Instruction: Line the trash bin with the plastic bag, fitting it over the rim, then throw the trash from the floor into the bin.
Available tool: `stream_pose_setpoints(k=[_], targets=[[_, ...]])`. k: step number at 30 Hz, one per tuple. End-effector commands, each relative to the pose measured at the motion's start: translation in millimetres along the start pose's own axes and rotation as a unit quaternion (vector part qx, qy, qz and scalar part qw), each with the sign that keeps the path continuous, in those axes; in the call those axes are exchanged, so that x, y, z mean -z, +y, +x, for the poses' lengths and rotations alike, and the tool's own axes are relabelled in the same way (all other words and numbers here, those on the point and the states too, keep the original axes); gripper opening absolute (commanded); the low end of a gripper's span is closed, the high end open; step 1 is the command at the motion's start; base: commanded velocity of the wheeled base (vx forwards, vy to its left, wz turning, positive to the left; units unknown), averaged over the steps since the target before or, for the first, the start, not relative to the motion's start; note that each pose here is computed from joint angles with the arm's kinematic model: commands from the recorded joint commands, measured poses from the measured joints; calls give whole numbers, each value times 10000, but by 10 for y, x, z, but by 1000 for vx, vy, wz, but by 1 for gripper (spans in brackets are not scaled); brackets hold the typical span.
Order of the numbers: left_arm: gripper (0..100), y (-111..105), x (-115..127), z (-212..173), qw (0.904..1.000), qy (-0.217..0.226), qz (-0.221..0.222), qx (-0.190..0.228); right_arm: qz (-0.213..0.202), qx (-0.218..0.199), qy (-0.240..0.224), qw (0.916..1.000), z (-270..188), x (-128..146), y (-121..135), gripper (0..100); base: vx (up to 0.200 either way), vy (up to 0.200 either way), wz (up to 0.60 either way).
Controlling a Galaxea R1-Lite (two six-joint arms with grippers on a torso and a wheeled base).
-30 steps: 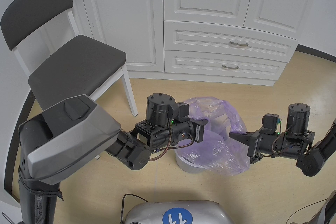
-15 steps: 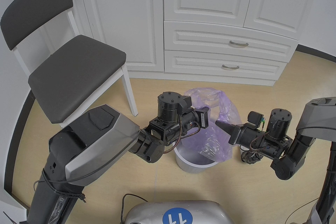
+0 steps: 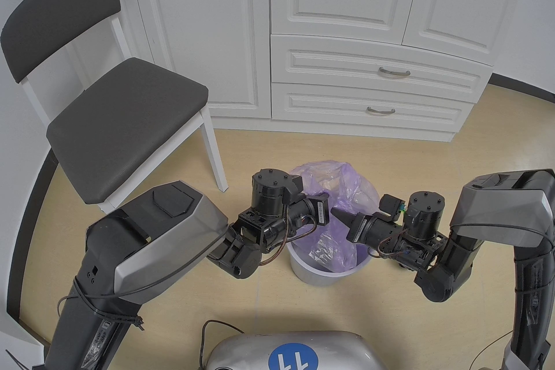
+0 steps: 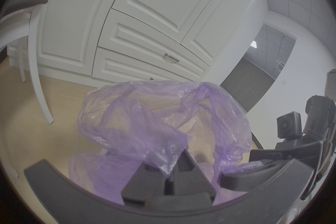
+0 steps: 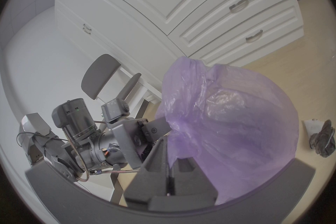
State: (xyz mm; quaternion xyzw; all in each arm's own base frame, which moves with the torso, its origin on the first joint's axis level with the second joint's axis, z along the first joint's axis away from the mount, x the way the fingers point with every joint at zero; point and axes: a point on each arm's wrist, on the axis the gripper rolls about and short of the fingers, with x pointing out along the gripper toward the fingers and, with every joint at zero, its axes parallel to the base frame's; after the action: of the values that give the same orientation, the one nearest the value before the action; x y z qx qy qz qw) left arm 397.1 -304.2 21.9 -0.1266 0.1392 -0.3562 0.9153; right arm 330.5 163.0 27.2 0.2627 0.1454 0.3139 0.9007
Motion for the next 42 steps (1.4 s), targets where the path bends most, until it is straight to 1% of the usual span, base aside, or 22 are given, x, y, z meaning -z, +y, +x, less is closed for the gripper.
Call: stream_pose_setpoints(k=[1, 4, 8, 10, 13, 16, 18, 19, 20, 21, 22, 23, 24, 25, 26, 29, 34, 37, 39, 40, 42], targets=[[0, 58, 18, -16, 10000, 37, -17, -63, 159, 44, 92, 9998, 136, 177, -140, 0, 0, 0, 0], [0, 74, 21, -22, 10000, 32, -19, -78, 349, 38, 107, 9993, 225, 252, -188, 0, 0, 0, 0], [0, 120, 46, -43, 9999, 41, -29, -120, 458, -30, 75, 9989, 334, 307, -212, 0, 0, 0, 0], [0, 140, 68, -67, 9999, 41, -32, -144, 579, -153, 50, 9982, 431, 349, -183, 0, 0, 0, 0], [0, 158, 86, -96, 9999, 28, -34, -156, 614, -341, -9, 9975, 542, 379, -102, 0, 0, 0, 0], [0, 165, 93, -111, 9999, 4, -32, -156, 610, -383, 24, 9974, 585, 436, -94, 0, 0, 0, 0], [0, 158, 96, -115, 9999, -25, -27, -147, 627, -281, 58, 9976, 605, 500, -196, 0, 0, 0, 0], [0, 158, 96, -115, 9999, -25, -27, -147, 627, -281, 58, 9976, 605, 500, -196, 0, 0, 0, 0], [0, 143, 97, -107, 9999, -31, -15, -120, 643, -161, 39, 9978, 590, 493, -306, 0, 0, 0, 0], [0, 143, 97, -107, 9999, -31, -15, -120, 643, -161, 39, 9978, 590, 493, -306, 0, 0, 0, 0], [0, 123, 101, -90, 9999, -45, -8, -92, 661, -59, 23, 9978, 568, 473, -427, 0, 0, 0, 0], [0, 109, 105, -83, 10000, -45, -4, -68, 674, 1, 13, 9977, 558, 470, -485, 0, 0, 0, 0], [0, 109, 105, -83, 10000, -45, -4, -68, 674, 1, 13, 9977, 558, 470, -485, 0, 0, 0, 0], [0, 74, 111, -63, 10000, -64, 6, -30, 688, 88, -36, 9976, 570, 473, -594, 0, 0, 0, 0], [0, 61, 117, -56, 10000, -56, 8, -8, 689, 113, -66, 9975, 578, 471, -628, 0, 0, 0, 0], [0, -13, 122, -15, 9999, -74, 26, 77, 692, 185, -161, 9973, 573, 423, -717, 0, 0, 0, 0], [0, -64, 205, 79, 9998, -78, 34, 158, 676, 221, -292, 9970, 533, 302, -723, 0, 0, 0, 0], [0, -112, 303, 180, 9997, -14, 43, 225, 646, 309, -443, 9964, 469, 161, -778, 0, 0, 0, 0], [0, -145, 323, 209, 9997, 6, 49, 258, 599, 352, -501, 9963, 412, 79, -781, 0, 0, 0, 0], [0, -171, 337, 233, 9996, 14, 46, 279, 512, 413, -550, 9963, 328, -17, -786, 0, 0, 0, 0], [0, -220, 336, 258, 9994, -21, 58, 339, 334, 404, -596, 9968, 202, -174, -778, 0, 0, 0, 0]])
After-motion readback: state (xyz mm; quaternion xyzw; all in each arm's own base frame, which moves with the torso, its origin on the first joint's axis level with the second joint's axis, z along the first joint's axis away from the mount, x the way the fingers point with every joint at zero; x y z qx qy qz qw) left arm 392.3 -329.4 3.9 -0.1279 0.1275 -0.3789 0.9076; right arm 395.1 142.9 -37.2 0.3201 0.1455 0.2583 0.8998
